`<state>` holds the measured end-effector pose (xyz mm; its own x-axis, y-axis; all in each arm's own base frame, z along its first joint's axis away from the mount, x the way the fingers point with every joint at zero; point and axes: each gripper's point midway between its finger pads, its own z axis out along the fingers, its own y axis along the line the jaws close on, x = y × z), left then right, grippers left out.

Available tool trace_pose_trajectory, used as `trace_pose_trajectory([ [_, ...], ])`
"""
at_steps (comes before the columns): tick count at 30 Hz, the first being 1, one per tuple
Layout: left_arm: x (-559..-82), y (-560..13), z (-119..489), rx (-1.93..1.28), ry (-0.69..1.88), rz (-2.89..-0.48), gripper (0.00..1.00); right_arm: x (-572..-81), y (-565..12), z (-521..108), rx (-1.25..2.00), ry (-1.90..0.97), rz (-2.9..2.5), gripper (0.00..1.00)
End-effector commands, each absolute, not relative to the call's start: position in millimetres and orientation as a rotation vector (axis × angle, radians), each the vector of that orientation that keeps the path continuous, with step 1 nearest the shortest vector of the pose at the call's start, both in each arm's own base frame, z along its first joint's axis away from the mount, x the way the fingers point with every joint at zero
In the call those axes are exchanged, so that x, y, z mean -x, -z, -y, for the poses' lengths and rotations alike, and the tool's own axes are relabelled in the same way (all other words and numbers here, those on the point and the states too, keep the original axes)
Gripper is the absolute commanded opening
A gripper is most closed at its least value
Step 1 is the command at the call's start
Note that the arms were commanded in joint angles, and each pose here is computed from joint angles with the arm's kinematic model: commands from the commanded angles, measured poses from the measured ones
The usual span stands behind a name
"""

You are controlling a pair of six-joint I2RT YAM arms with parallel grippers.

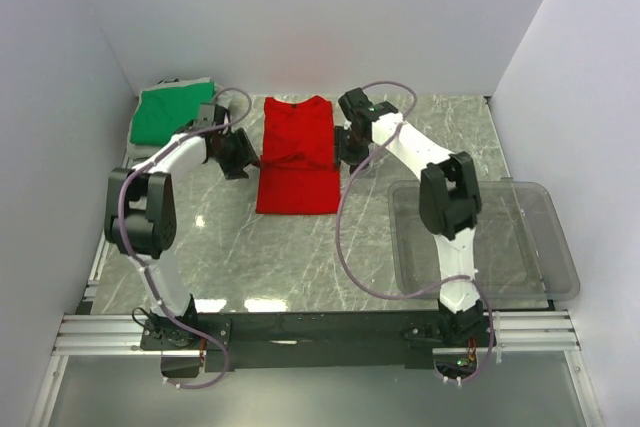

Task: Fold and stack the t-shirts
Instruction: Fold the tshirt

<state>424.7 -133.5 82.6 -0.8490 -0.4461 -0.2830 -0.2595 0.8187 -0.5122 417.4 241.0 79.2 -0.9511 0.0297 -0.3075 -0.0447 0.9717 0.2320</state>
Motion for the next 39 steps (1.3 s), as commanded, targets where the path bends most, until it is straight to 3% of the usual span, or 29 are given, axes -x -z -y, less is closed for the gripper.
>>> trace_pose_trajectory([
  [1, -405.1, -94.0, 138.7, 0.458, 0.688, -2.583, 0.58, -393.9, -97.8, -248.8, 0.062, -0.439, -2.773, 0.54],
  [8, -353.0, -63.7, 139.9, 0.453, 0.660, -2.680, 0.50, -342.5, -70.8, -258.4, 0.105, -0.509, -2.846, 0.52],
  [13, -335.0, -53.0, 139.4, 0.438, 0.619, -2.718, 0.49, -327.1, -53.0, -257.6, 0.124, -0.525, -2.890, 0.48],
  [32, -329.9, -15.5, 141.9, 0.457, 0.560, -2.791, 0.40, -317.2, -13.8, -253.8, 0.141, -0.451, -2.964, 0.34],
  [37, -328.8, -4.5, 141.6, 0.454, 0.550, -2.805, 0.30, -311.3, -3.4, -248.8, 0.147, -0.418, -2.993, 0.22],
  [39, -326.5, 1.1, 141.5, 0.454, 0.547, -2.821, 0.21, -309.4, -0.6, -247.9, 0.149, -0.414, -3.002, 0.18],
])
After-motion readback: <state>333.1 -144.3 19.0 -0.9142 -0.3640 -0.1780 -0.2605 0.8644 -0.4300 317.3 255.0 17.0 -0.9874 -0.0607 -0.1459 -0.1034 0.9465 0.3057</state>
